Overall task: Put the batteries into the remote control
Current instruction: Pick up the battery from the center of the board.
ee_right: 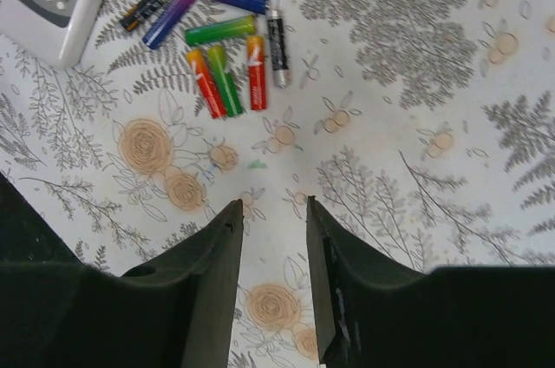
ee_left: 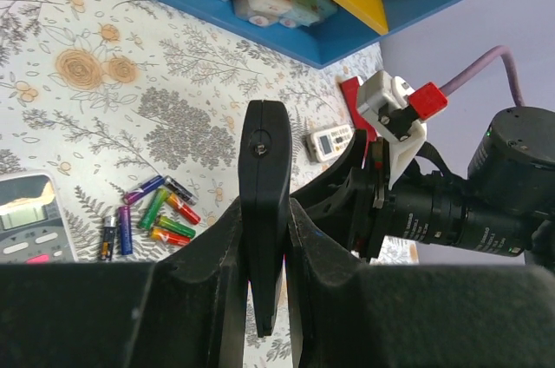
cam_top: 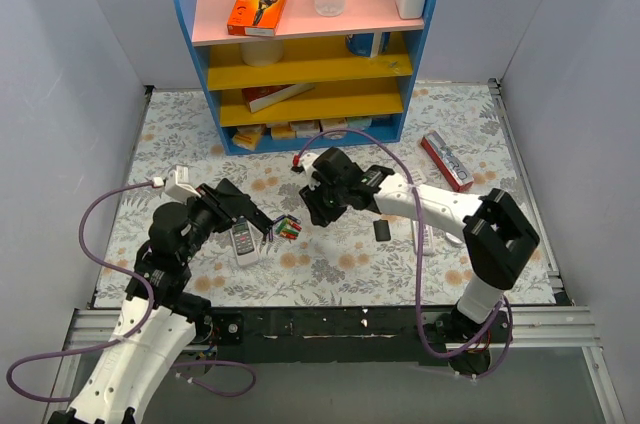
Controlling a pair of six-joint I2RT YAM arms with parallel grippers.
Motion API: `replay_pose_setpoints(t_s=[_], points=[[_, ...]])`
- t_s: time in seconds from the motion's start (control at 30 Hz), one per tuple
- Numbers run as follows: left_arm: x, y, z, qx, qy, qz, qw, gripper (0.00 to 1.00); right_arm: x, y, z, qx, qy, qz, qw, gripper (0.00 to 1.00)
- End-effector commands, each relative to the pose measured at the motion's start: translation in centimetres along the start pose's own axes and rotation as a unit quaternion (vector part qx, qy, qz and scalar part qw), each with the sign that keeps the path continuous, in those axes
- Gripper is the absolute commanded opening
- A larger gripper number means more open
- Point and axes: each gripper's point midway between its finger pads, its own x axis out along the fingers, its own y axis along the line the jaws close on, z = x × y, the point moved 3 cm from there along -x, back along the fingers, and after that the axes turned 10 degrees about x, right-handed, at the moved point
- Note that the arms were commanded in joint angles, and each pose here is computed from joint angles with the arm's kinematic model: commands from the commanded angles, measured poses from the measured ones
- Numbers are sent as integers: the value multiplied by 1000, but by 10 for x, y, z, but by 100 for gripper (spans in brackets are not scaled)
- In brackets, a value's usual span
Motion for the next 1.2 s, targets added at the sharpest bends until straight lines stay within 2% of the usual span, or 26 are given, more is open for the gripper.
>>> replay_pose_setpoints(t_s=[0.0,0.3,0.73,1.17], points=[[-1,9,4,16,-10,32,999,0,13,30,21,-50,-20,47,997,42],[-4,25,16,8,-46,95,994,0,48,67,24,-108,9,72,991,42],[-5,31,9,9,-29,108,994,0,83,67,11,-151,50,37,987,41],[-4,30,8,10,-22,107,994,0,94,61,-5,-167,84,24,982,29]])
